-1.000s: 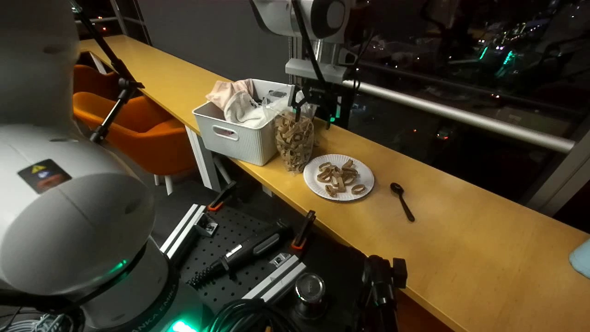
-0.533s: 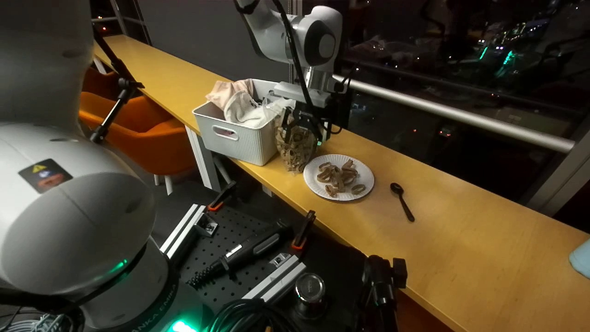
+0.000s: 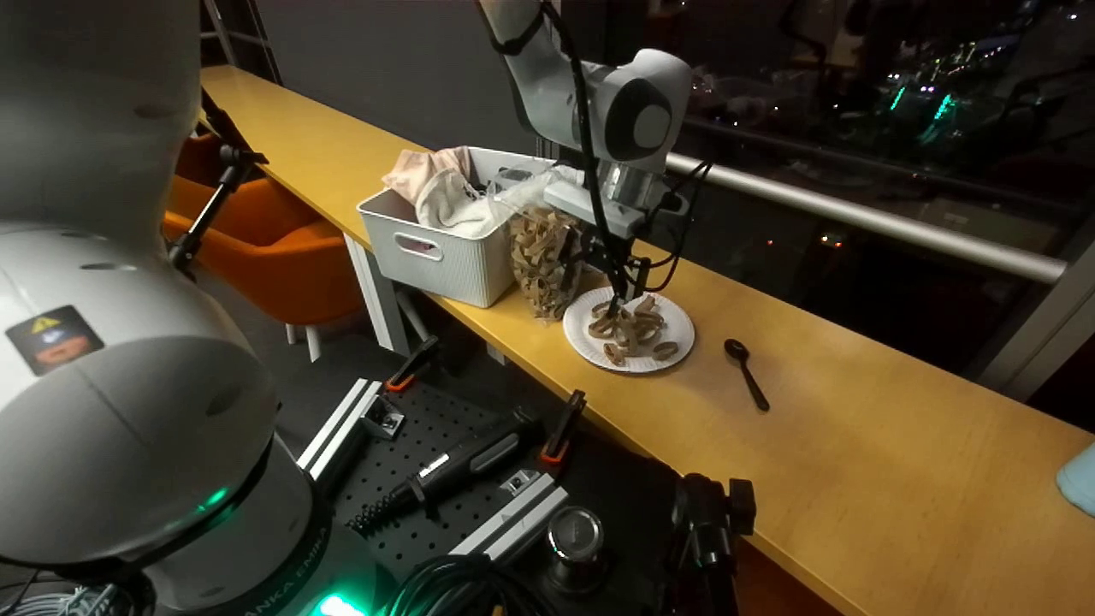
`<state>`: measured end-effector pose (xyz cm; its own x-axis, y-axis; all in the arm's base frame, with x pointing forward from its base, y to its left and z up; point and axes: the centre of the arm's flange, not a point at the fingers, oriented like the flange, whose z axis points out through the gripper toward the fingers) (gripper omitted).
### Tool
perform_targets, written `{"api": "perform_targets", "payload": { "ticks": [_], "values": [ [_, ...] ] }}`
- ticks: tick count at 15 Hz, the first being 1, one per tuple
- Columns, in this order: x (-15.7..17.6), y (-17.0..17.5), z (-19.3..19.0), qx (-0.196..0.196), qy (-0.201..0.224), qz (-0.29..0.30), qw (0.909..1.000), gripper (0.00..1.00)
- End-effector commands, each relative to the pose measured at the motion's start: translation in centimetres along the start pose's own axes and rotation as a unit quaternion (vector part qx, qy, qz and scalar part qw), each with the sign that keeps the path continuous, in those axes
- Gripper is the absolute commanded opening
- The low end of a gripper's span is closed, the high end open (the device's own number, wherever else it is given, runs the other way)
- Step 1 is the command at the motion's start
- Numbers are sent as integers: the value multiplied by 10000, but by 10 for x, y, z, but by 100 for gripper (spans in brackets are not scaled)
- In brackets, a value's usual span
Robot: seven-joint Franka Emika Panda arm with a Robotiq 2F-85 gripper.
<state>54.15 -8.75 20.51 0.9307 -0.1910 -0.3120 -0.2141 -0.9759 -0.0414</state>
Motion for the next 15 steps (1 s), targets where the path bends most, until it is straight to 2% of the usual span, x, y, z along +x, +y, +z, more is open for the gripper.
{"api": "perform_targets", "payload": {
  "ticks": [1,5,13,14,15],
  "values": [
    [32,0,-22,100,251,573,9980,100],
    [45,-7,-18,-22,275,1142,9931,100],
    [50,13,46,-113,11,2249,9743,100],
    [42,10,40,-113,-47,2017,9794,100],
    [43,14,47,-132,-64,2096,9777,100]
  ]
}}
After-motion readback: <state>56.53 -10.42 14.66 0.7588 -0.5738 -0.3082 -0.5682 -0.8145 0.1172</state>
